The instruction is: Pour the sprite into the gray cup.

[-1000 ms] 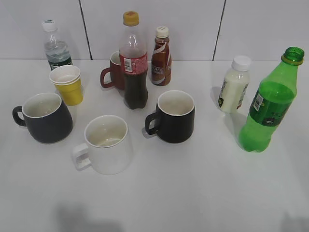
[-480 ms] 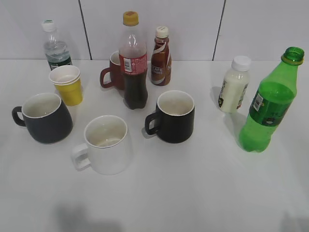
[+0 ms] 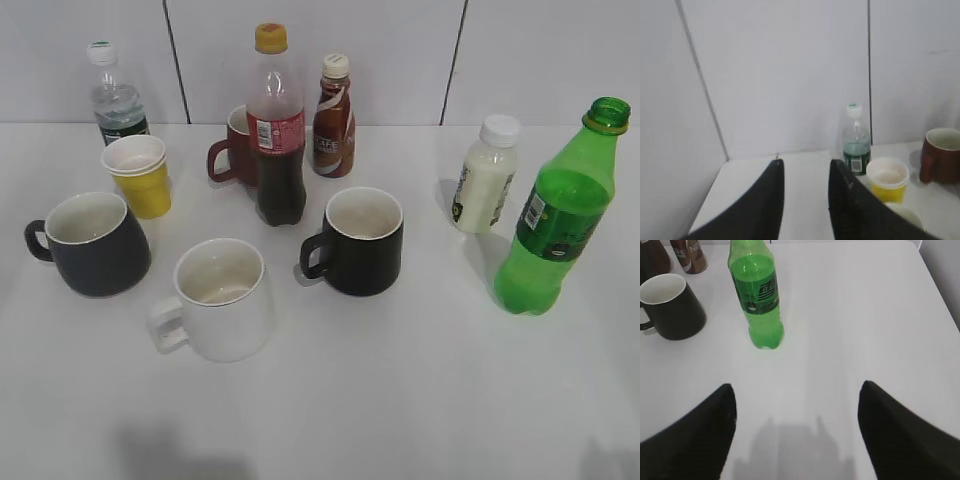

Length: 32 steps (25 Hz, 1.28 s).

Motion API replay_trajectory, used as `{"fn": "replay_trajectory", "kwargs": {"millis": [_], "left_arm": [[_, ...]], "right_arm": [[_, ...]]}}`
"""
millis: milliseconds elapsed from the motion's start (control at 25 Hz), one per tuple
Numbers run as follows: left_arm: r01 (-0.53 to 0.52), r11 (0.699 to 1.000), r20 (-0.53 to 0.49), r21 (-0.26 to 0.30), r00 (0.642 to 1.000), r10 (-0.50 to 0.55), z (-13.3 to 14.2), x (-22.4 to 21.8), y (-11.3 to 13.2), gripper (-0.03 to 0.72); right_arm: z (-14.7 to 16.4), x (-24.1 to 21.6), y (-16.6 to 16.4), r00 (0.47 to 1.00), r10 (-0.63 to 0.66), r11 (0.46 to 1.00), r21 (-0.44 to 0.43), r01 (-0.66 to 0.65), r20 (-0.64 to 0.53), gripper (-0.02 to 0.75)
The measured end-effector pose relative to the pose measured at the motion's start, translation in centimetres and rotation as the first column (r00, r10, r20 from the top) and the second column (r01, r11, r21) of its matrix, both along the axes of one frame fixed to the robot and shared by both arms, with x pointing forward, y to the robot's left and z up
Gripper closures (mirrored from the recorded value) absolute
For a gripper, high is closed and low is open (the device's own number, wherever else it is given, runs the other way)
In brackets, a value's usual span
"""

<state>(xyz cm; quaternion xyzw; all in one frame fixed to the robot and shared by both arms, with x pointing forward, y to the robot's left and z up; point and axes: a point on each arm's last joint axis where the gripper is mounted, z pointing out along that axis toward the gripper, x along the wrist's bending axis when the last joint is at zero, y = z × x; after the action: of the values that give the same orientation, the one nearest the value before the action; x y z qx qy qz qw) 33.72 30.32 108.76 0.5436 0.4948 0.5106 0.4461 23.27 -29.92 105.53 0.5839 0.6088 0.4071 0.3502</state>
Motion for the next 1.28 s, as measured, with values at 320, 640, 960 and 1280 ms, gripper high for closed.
{"fn": "replay_trajectory", "kwargs": {"millis": [320, 640, 960, 1280], "left_arm": [[0.053, 0.995, -0.208, -0.087, 0.976, -0.07, -8.7, 10.0, -0.8, 0.449], [0.083, 0.994, -0.4, -0.07, 0.911, -0.104, -16.2, 13.5, -0.2, 0.449], [0.199, 0.975, -0.402, -0.101, 0.888, -0.223, -19.7, 14.2, 1.2, 0.445], [0.266, 0.959, -0.293, -0.1, 0.913, -0.284, -22.6, 14.8, 1.1, 0.388]], "right_arm": [[0.0, 0.0, 0.0, 1.0, 0.0, 1.0, 0.0, 0.0, 0.0, 0.174], [0.0, 0.0, 0.0, 1.0, 0.0, 1.0, 0.0, 0.0, 0.0, 0.174], [0.0, 0.0, 0.0, 1.0, 0.003, 1.0, 0.005, -0.003, 0.0, 0.174], [0.0, 0.0, 0.0, 1.0, 0.0, 1.0, 0.0, 0.0, 0.0, 0.174]]}}
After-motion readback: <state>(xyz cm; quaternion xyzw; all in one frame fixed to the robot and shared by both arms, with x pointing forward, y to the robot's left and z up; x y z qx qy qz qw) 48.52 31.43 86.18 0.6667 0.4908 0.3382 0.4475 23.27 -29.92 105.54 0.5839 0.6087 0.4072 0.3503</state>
